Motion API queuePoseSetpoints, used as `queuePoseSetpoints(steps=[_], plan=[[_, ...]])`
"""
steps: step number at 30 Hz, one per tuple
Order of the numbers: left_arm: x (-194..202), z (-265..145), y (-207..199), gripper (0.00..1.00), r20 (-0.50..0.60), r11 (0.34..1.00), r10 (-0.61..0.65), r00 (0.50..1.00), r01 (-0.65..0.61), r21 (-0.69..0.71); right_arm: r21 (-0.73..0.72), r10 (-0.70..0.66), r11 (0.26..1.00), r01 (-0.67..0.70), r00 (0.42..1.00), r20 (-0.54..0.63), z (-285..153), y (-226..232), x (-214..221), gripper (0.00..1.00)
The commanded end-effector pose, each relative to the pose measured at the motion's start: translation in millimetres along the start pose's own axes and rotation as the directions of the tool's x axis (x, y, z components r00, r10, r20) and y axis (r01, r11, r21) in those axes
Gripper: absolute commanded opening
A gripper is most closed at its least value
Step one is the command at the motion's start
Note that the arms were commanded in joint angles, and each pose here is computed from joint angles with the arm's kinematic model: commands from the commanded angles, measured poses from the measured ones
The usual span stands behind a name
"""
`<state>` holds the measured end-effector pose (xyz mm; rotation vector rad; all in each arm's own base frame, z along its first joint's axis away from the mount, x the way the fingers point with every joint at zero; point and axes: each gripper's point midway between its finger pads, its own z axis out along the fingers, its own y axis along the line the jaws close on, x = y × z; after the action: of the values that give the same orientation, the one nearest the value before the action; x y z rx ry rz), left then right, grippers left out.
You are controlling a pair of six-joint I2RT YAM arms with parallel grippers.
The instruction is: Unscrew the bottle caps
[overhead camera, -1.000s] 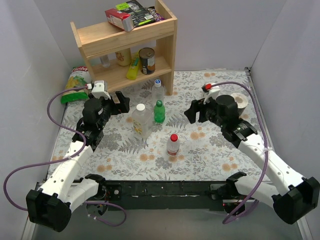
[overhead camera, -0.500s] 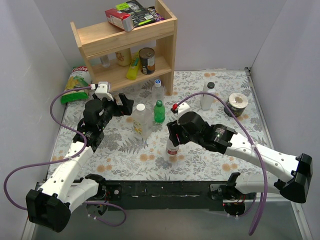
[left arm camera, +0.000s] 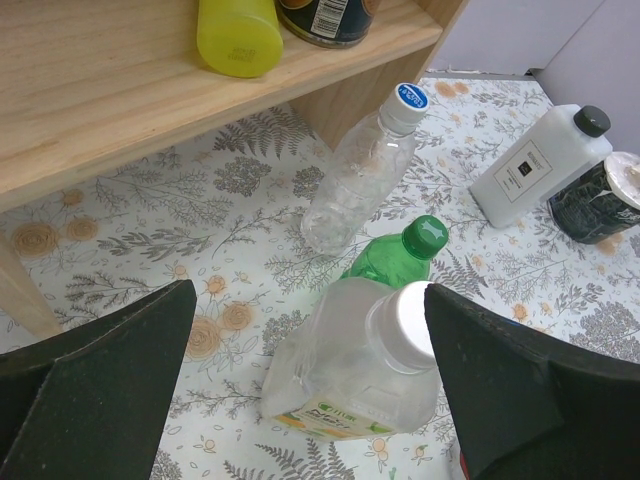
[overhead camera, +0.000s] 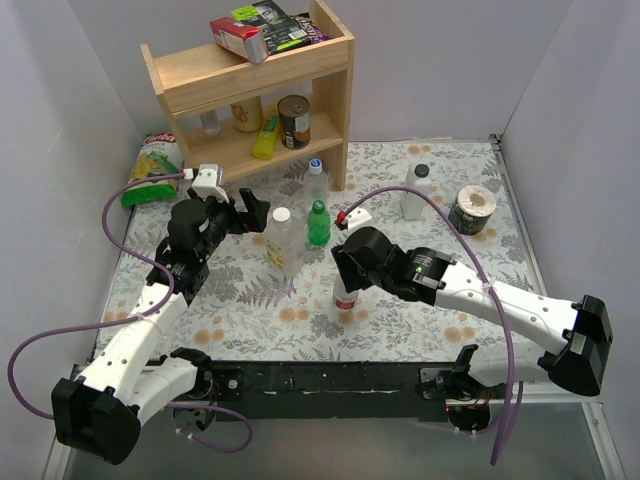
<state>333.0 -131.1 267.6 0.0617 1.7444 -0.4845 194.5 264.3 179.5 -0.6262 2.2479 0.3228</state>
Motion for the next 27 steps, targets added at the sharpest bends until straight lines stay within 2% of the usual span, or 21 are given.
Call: queuePoseSetpoints(steps=[1,7,8,10,11,12,13,17,20,21,23,24,25,27], plan=[[-3,-4,-3,0.98,0.017,1.000,0.009,1.000,-0.010,0.016,-0.016,0.005,1.000,-0.005,0.999,0.047,5,11,-22,0.59],[-5,-5,-2,0.98,0.022,1.000,0.014,1.000,-0.014,0.009,-0.017,0.002,1.000,-0.001,0.999,0.047,9,13,-23,0.54],[-5,-5,-3,0.98,0.023,1.000,0.016,1.000,-0.016,0.011,-0.022,0.003,1.000,-0.002,0.999,0.053,10,14,-24,0.46],[-5,-5,-3,0.98,0.023,1.000,0.019,1.000,-0.019,0.011,-0.024,0.001,1.000,0.000,0.999,0.050,12,15,-24,0.38],[-5,-5,-3,0.98,0.022,1.000,0.026,0.999,-0.027,0.015,-0.026,-0.002,1.000,0.003,0.999,0.050,12,16,-24,0.28],[-5,-5,-5,0.98,0.025,0.999,0.038,0.999,-0.038,0.027,-0.022,-0.001,1.000,0.002,0.999,0.049,13,14,-24,0.23],[-8,-5,-5,0.98,0.031,0.997,0.073,0.997,-0.074,0.032,-0.027,0.006,1.000,-0.005,0.999,0.048,14,14,-25,0.15],[-48,-7,-25,0.98,0.131,0.985,0.127,0.983,-0.140,0.098,-0.042,0.033,0.999,-0.031,0.998,0.054,23,-3,-32,0.09],[-82,-7,-66,0.98,0.193,0.948,0.177,0.965,-0.220,0.232,-0.070,0.074,0.995,-0.067,0.993,0.095,20,-21,-50,0.09],[-78,-9,-95,0.98,0.185,0.900,0.192,0.964,-0.248,0.357,-0.063,0.088,0.995,-0.081,0.989,0.117,18,-33,-59,0.09],[-80,-2,-129,0.98,0.187,0.828,0.220,0.957,-0.284,0.483,-0.093,0.099,0.992,-0.085,0.983,0.152,7,-41,-72,0.09],[-70,-6,-155,0.98,0.171,0.765,0.230,0.958,-0.286,0.577,-0.079,0.109,0.992,-0.097,0.979,0.173,3,-54,-80,0.09],[-51,-9,-178,0.98,0.132,0.668,0.247,0.960,-0.267,0.694,-0.108,0.113,0.990,-0.094,0.975,0.190,-6,-56,-86,0.09],[-35,-26,-213,0.98,0.107,0.523,0.257,0.960,-0.231,0.821,-0.111,0.133,0.988,-0.111,0.968,0.214,-16,-71,-95,0.09]])
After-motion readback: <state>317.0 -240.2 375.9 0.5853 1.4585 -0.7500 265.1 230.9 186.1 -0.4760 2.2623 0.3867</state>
